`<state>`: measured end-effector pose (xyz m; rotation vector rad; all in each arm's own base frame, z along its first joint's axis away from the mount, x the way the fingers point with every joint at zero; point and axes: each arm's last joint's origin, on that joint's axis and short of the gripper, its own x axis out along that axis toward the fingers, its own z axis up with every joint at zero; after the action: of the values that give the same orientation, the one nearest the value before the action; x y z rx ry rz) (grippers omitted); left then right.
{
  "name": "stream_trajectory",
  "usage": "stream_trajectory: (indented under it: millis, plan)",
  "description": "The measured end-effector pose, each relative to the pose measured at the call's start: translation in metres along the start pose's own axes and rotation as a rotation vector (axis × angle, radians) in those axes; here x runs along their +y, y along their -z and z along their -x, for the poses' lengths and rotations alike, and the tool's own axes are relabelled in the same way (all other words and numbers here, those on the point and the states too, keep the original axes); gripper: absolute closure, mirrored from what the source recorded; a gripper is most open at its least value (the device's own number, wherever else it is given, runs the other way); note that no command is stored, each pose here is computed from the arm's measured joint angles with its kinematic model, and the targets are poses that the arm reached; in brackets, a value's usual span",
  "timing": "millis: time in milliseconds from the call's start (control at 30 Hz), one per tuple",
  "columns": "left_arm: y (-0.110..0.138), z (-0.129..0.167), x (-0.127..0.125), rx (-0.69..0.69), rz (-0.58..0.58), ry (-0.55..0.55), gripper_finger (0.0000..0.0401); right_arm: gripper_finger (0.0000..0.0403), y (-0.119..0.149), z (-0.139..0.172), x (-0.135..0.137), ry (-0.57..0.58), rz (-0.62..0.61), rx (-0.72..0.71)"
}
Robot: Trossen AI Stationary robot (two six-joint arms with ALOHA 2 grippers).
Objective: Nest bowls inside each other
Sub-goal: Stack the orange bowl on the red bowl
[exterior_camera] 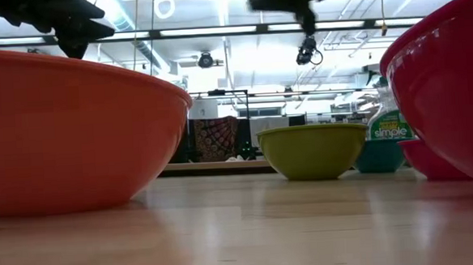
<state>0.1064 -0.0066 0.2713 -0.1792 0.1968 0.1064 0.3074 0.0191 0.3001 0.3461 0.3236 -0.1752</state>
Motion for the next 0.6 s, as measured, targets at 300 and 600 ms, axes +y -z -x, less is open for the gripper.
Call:
stream_trajectory:
  millis: [300,600]
  plan:
    - [-0.009,0.004,-0.001,-0.046,-0.013,0.009,0.0209,0.0364,-0.015,-0.069,0.058,-0.143,0.011,0.221]
    - [-0.015,0.004,-0.002,-0.105,-0.030,0.020,0.0209,0.0364,-0.001,-0.115,0.081,-0.202,-0.055,0.314]
